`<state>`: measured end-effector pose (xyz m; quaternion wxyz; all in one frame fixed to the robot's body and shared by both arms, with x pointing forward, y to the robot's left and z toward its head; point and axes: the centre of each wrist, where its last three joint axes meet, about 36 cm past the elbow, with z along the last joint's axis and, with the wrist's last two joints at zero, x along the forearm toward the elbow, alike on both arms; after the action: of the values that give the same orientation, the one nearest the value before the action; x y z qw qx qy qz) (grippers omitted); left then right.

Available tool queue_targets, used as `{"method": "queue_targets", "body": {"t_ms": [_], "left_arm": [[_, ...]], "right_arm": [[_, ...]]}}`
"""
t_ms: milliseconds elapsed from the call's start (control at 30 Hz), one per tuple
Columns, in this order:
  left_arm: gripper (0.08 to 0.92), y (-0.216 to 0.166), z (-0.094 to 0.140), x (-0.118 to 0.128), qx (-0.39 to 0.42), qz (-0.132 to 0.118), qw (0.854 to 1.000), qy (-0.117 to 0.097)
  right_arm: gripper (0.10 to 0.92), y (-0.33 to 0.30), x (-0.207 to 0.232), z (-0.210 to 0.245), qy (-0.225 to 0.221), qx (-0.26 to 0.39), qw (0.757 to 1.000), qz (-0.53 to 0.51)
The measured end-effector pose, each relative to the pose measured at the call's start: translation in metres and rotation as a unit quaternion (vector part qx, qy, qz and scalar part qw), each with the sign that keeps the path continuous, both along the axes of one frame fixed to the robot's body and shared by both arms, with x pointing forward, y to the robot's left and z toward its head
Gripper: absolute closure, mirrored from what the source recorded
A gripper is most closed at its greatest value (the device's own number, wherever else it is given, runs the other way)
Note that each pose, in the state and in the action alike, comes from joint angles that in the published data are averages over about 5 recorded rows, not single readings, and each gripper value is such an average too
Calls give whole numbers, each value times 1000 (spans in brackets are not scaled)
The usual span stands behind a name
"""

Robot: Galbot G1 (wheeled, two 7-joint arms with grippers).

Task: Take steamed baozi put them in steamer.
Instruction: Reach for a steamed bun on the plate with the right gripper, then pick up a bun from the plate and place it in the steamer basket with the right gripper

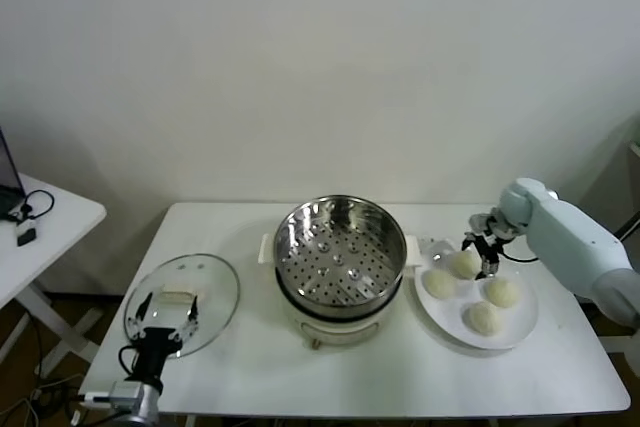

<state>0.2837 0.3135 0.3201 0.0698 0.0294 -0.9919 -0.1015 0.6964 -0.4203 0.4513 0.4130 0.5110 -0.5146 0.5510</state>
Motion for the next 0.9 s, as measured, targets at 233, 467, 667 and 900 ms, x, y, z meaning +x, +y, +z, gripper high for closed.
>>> {"method": "queue_targets", "body": {"t_ms": [233, 467, 667, 900], "left_arm": [[177, 0, 0, -1, -1, 0, 1000, 0], [177, 1, 1, -3, -1, 3, 1000, -1], [177, 5, 4, -4, 3, 7, 1000, -1], [177, 9, 9, -7, 10, 8, 1000, -2]], "right_arm": [[317, 2, 1, -1, -1, 3, 1000, -1], [334, 0, 1, 7, -6, 5, 1000, 4], [334, 3, 2, 32, -16, 2, 1000, 26], [332, 15, 7, 93, -51, -21, 994, 92]]}}
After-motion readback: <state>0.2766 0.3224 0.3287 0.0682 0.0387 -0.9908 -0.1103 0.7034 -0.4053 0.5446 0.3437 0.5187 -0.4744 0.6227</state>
